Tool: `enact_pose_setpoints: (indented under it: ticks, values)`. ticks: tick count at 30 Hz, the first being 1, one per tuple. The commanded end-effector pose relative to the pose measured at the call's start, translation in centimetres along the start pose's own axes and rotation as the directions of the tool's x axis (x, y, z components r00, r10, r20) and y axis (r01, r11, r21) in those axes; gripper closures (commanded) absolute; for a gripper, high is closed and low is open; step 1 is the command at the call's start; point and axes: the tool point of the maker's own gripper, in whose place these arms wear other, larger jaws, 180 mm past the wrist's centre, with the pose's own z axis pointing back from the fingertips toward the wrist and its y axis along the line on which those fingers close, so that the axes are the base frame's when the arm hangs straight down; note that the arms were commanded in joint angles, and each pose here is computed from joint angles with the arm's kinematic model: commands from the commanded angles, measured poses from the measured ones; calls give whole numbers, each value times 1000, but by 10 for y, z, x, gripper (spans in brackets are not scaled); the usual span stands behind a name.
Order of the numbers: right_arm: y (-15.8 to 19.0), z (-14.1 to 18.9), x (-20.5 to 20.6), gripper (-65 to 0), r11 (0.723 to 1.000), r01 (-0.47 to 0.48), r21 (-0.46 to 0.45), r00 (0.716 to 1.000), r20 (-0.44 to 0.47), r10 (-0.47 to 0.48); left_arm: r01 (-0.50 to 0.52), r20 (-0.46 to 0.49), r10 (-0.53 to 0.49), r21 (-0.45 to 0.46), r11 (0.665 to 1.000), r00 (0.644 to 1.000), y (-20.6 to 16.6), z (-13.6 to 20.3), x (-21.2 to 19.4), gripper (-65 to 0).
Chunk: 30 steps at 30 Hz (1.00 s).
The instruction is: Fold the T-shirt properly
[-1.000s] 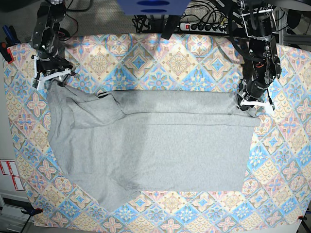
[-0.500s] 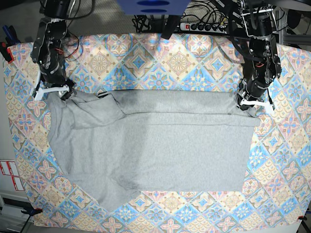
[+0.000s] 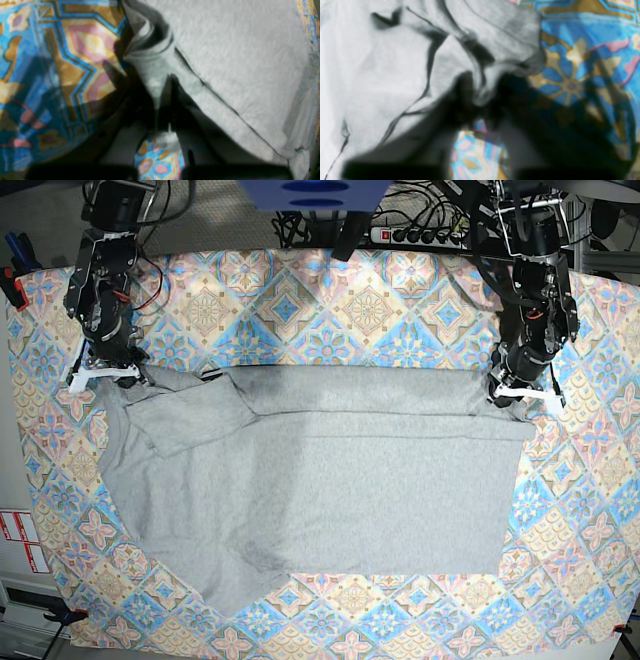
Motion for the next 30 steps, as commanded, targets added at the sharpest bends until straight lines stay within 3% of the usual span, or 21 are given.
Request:
enact_pose_setpoints:
  ticks: [1,11,17,30]
  values:
    - [1,2,-1,0,1000,-6,5,1000,-21,6,10,-49,-9,14,1000,999,2,1,-9,0]
    - [-46,38,14,0,997,-31,-76,999,36,34,103,-24,-102,16,995,994,11,31,-5,0]
    - [-68,62,11,0,992,-48,-119,998,40,53,166,-83,-163,23,986,983,20,56,-20,0]
    - [-119,102,-28,0,971,-85,-222,996,-50,76,192,-134,-175,125,973,975,72,110,-47,0]
